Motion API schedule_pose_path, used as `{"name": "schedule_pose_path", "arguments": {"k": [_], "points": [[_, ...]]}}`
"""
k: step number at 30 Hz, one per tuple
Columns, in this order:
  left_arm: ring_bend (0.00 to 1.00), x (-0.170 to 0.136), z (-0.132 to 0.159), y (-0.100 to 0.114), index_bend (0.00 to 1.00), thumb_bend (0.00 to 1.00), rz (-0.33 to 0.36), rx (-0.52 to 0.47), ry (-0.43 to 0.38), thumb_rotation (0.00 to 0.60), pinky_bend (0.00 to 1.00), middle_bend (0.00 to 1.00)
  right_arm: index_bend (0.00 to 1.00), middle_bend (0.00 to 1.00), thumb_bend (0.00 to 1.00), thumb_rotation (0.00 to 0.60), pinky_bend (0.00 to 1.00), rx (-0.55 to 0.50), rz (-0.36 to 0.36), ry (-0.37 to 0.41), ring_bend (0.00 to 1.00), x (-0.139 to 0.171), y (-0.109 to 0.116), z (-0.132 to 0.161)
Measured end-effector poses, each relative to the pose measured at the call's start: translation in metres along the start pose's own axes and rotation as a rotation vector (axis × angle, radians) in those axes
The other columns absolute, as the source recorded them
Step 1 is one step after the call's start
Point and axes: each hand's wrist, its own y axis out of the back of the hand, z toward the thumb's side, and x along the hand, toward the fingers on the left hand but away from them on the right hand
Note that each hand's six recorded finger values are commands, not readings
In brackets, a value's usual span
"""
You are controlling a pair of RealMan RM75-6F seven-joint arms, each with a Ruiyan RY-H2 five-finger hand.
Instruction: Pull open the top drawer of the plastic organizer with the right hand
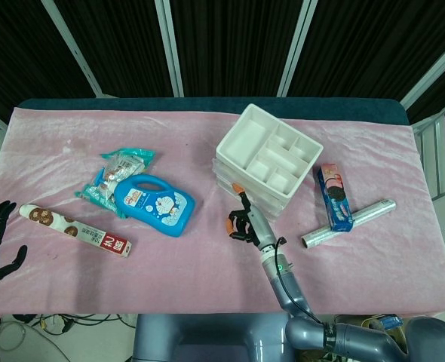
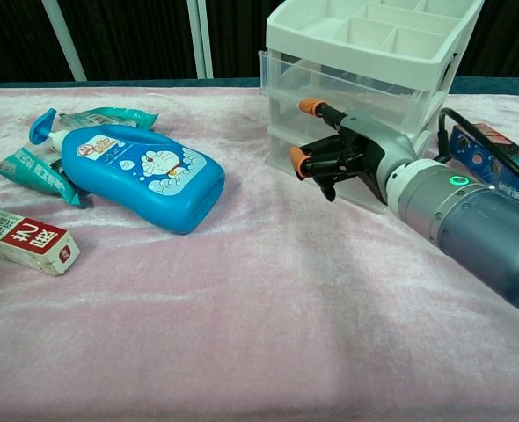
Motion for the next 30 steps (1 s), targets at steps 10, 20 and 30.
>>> {"name": "schedule_pose_path", "arguments": {"k": [10, 20, 30], "points": [[0.0, 0.0, -0.001, 0.0, 0.06, 0.37, 0.0, 0.0, 0.004, 0.6, 0.09, 0.05, 0.0, 0.71, 0.51, 0.6, 0.75, -0.006, 0.02, 0.004, 0.79, 0.005, -0.007, 0.0], [0.0, 0.001, -0.001, 0.0, 0.06, 0.37, -0.002, 0.002, 0.007, 0.6, 0.08, 0.05, 0.0, 0.71, 0.51, 0.6, 0.75, -0.013, 0.063, 0.014, 0.79, 0.017, -0.019, 0.002], [0.0, 0.001, -0.002, 0.0, 0.06, 0.37, -0.005, 0.004, 0.01, 0.6, 0.07, 0.05, 0.0, 0.71, 0.51, 0.6, 0.75, -0.019, 0.093, 0.028, 0.79, 0.028, -0.028, 0.006]]}}
